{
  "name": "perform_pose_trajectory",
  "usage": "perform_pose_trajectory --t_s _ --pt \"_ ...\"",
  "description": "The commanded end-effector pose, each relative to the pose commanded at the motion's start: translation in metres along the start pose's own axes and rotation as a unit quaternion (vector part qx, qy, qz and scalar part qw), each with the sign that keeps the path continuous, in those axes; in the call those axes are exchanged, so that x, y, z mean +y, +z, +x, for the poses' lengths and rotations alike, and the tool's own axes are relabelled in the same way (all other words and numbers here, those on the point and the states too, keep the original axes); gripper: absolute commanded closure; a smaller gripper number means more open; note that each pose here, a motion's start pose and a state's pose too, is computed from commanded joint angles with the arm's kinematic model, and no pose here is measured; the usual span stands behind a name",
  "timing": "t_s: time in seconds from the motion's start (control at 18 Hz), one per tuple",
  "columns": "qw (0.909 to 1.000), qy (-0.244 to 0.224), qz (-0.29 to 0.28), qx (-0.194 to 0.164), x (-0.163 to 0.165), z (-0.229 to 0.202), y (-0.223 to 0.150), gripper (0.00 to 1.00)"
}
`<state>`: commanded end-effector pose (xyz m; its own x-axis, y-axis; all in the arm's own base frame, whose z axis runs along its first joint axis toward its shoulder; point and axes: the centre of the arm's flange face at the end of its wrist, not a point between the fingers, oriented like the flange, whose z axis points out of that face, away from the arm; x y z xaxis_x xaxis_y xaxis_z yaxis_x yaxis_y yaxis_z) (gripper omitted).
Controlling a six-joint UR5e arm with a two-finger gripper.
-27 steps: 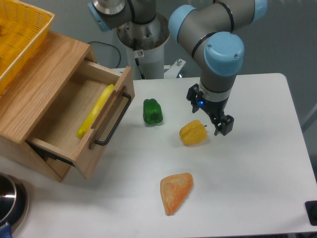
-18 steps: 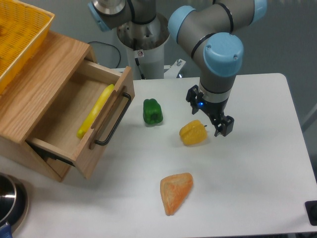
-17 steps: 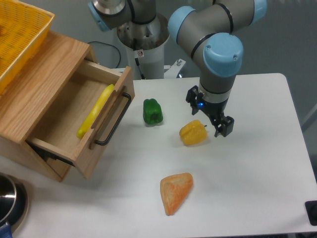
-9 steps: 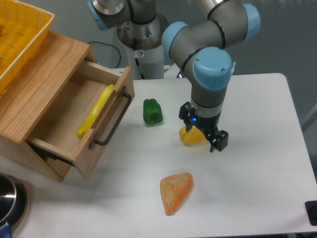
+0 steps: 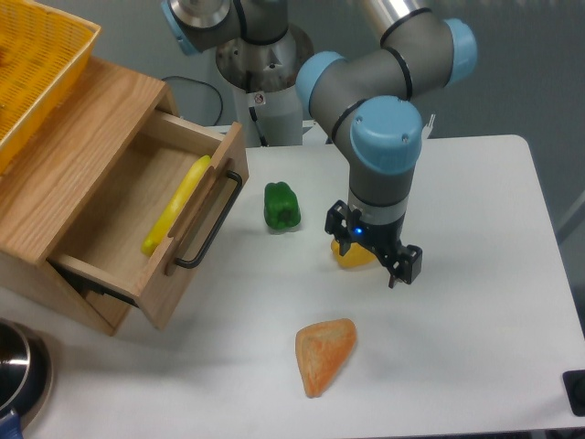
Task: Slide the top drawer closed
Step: 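Move the gripper toward the drawer front beside its handle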
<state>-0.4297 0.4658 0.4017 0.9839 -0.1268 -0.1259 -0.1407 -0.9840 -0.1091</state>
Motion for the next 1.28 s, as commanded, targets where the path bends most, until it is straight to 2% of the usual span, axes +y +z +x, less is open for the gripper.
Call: perform_pose_trajectory --t_s 0.17,0.28,0.39,0.44,0.61,0.94,1.28 --pt "0.9999 0.007 -0.005 0.011 -0.001 0.036 -0.007 0.79" --pt "0.9998 -0.014 -0.003 0.010 -0.003 0.053 -0.015 0.85" --pt "0.9988 -0.049 0.007 0.008 -0.008 0.059 -0.022 0.95" --pt "0.9983 -0.055 0.018 0.010 -0.014 0.061 -0.027 0.98" --pt "0.9966 -0.070 0.039 0.021 -0.017 0.067 -0.036 1.00" --pt "0.9882 -0.101 0.074 0.088 -0.027 0.079 -0.032 1.00" --pt "0.9851 -0.108 0.060 0.120 -0.043 0.102 -0.027 1.00"
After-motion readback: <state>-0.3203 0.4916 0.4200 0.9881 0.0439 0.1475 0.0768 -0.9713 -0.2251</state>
